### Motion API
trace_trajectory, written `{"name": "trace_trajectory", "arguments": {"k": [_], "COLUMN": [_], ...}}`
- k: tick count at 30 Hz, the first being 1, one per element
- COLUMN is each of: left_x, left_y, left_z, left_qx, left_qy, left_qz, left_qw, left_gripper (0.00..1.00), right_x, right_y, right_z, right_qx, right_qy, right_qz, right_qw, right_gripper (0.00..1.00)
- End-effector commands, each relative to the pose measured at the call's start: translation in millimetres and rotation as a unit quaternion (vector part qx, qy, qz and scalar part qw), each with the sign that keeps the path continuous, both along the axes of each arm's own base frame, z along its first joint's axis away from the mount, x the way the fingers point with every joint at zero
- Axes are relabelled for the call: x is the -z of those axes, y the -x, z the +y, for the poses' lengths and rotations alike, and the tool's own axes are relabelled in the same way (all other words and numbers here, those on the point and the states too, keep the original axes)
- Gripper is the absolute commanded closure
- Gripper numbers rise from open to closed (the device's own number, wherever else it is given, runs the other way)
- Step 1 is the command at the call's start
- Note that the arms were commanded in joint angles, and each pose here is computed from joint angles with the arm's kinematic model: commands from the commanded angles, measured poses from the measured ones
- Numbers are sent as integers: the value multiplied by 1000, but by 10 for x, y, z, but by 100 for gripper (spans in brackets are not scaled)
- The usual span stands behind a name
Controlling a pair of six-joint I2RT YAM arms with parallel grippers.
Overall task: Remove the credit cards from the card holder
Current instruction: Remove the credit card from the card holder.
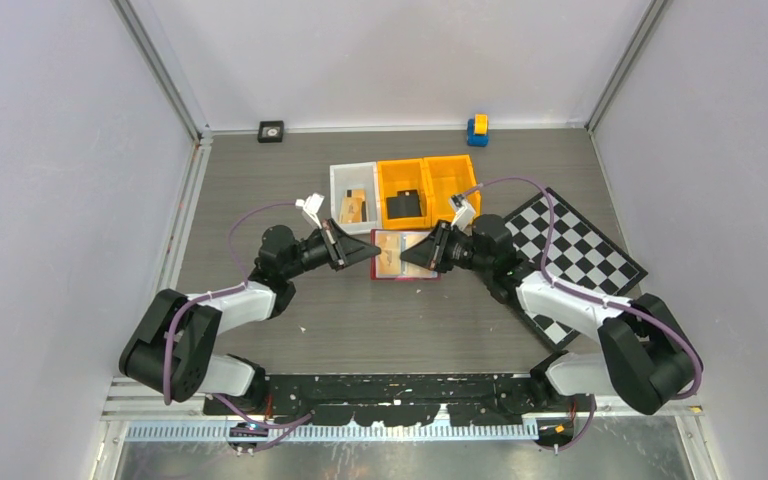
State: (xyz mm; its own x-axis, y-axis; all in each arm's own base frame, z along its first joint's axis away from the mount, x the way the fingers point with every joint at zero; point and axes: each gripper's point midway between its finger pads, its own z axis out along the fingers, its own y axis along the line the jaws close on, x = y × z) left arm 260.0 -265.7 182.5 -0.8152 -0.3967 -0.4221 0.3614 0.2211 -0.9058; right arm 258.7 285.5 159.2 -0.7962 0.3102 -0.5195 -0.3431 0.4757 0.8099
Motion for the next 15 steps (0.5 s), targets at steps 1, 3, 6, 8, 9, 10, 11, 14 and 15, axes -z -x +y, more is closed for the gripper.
{"name": "trace_trajectory", "arguments": {"k": [1,3,6,8,9,10,11,14,15], "left_x": [-472,-496,-515,-516,-511,-506,-497,-493,-495], "left_y": [63,68,80,80,80,76,72,70,69], "left_z": [-40,-41,-49,-54,-55,-55,-56,-61,-63], "left_qx": [22,24,29,30,31,31,31,33,34], "left_qy": [53,58,64,67,67,68,68,70,72], "left_qz": [-70,-73,-74,-72,-71,-71,-69,-67,-67], "left_qw": [996,995,995,995,995,995,995,995,995], "left_gripper": [100,100,100,100,100,100,100,100,100], "right_x": [-269,-280,-322,-366,-389,-416,-438,-512,-537], "right_y": [-60,-54,-26,2,15,33,47,84,93], "right_z": [100,110,134,154,165,172,177,193,197], "right_qx": [-16,-18,-27,-37,-41,-47,-50,-61,-65], "right_qy": [-32,-37,-50,-64,-71,-79,-86,-107,-115], "right_qz": [-26,-26,-27,-30,-31,-33,-34,-40,-40], "right_qw": [999,999,998,997,996,995,994,992,990], "right_gripper": [85,84,81,79,78,78,78,77,77]}}
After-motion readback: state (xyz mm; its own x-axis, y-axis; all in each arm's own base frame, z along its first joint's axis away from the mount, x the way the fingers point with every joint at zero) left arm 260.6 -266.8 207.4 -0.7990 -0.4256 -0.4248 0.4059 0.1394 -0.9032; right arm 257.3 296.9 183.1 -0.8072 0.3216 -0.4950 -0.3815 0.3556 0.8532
